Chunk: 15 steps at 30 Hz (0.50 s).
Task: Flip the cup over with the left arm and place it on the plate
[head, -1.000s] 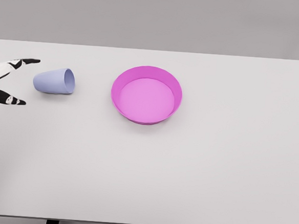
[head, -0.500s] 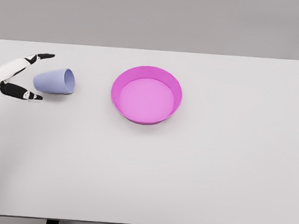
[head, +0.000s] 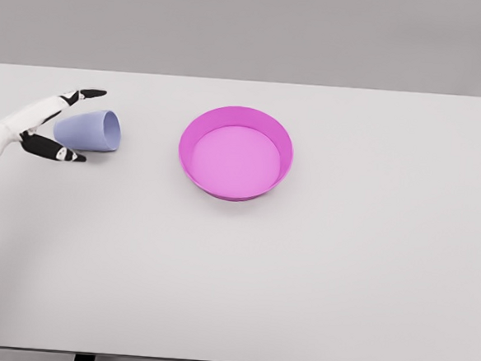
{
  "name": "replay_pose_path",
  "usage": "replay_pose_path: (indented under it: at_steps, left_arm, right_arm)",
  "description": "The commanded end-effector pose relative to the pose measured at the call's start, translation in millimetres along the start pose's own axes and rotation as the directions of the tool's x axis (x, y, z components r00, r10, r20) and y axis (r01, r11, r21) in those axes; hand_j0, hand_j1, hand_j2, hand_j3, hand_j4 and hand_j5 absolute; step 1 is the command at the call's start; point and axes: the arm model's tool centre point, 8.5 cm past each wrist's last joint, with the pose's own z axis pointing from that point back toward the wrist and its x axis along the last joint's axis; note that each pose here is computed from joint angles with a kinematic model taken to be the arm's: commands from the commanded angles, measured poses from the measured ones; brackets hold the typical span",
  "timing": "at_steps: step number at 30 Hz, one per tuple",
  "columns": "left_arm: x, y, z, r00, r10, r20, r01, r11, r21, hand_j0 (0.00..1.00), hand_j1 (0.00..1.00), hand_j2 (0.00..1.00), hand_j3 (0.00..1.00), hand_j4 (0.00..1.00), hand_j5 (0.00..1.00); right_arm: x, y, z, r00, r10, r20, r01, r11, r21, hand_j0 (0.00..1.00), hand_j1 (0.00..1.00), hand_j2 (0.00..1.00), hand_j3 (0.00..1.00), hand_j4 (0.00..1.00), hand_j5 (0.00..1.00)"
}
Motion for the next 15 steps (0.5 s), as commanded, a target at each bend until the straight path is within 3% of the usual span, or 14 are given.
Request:
replay_pose_path:
  at_steps: [1,8,15]
  left_arm:
    - [2.4,-2.2,-2.7,1.0,-0.008,0.003,0.008,1.0,-0.018,1.0,1.0,1.0,1.0,1.0,1.0]
    - [22.4,-0.5,-14.5,0.993,-0.109,0.036,0.111,0.991,-0.071,1.0,1.0,1.0,1.0,1.0,1.0]
    - [19.3,1.7,-12.5,0.991,-0.131,0.015,0.132,0.988,-0.076,1.0,1.0,1.0,1.0,1.0,1.0]
  right_arm:
    - [0.0,0.0,0.0,1.0,0.0,0.0,0.0,1.0,0.0,1.0,1.0,1.0,1.0,1.0,1.0]
    - [0.0,0.0,0.0,1.0,0.0,0.0,0.0,1.0,0.0,1.0,1.0,1.0,1.0,1.0,1.0]
    - [0.0,0.0,0.0,1.0,0.0,0.0,0.0,1.0,0.0,1.0,1.0,1.0,1.0,1.0,1.0]
